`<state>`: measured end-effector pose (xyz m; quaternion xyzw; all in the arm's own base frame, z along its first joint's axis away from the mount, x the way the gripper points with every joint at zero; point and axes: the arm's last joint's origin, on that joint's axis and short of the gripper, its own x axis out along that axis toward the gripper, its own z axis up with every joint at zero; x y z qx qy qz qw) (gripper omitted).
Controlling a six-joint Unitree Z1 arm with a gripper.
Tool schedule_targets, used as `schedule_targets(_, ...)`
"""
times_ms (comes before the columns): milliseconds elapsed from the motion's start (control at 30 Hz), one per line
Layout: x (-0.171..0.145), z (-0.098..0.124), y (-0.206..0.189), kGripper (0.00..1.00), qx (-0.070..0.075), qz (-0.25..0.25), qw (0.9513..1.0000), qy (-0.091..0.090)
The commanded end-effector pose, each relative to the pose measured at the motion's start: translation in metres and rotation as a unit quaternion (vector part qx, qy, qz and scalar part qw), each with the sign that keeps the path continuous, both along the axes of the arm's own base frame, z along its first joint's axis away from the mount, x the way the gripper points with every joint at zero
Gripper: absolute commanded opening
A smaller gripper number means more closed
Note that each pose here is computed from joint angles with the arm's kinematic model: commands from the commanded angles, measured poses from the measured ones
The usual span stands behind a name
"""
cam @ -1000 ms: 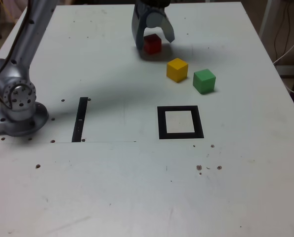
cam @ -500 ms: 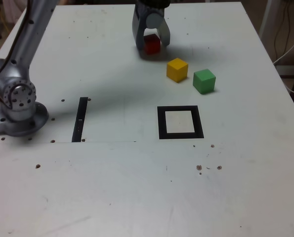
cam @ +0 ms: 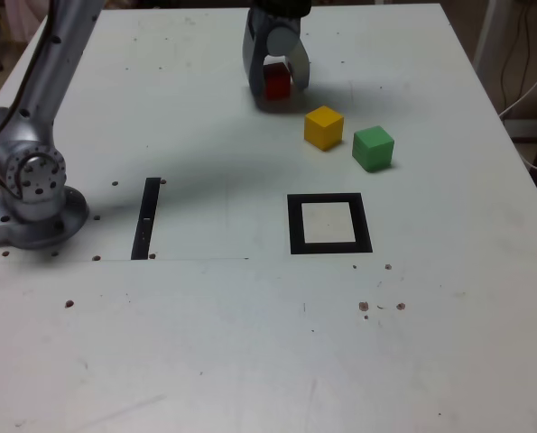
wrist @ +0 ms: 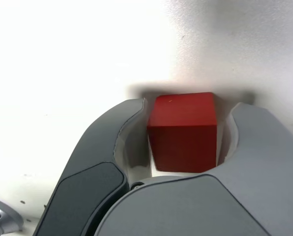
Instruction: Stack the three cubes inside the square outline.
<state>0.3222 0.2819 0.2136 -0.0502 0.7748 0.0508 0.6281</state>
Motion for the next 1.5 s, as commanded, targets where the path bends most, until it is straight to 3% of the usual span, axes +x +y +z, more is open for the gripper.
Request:
schedule_targets(0,-0.001,0.001,-0.001,0.45,0.002,-0.001,1.0,-0.005)
schedule_targets(233,-0.002,0.008,-0.002,0.32,0.018,-0.002,0.9997,-0.016)
schedule_targets(433,-0.005,0.023,-0.008,0.28,0.03,-0.009,0.9991,-0.028)
schedule_targets(600,0.0,0.055,-0.039,0.28,0.071,-0.049,0.9954,-0.043)
schedule_targets(667,0.002,0.067,-0.056,0.28,0.08,-0.067,0.9932,-0.051)
schedule_targets(733,0.001,0.073,-0.07,0.28,0.074,-0.08,0.9923,-0.059)
schedule_targets(867,-0.007,0.073,-0.099,0.28,0.028,-0.094,0.993,-0.065)
schedule_targets(967,-0.013,0.07,-0.123,0.28,0.007,-0.102,0.9929,-0.061)
schedule_targets(1067,-0.018,0.072,-0.149,0.28,0.003,-0.111,0.9922,-0.057)
schedule_targets(1467,-0.016,0.072,-0.244,0.28,0.01,-0.14,0.9887,-0.052)
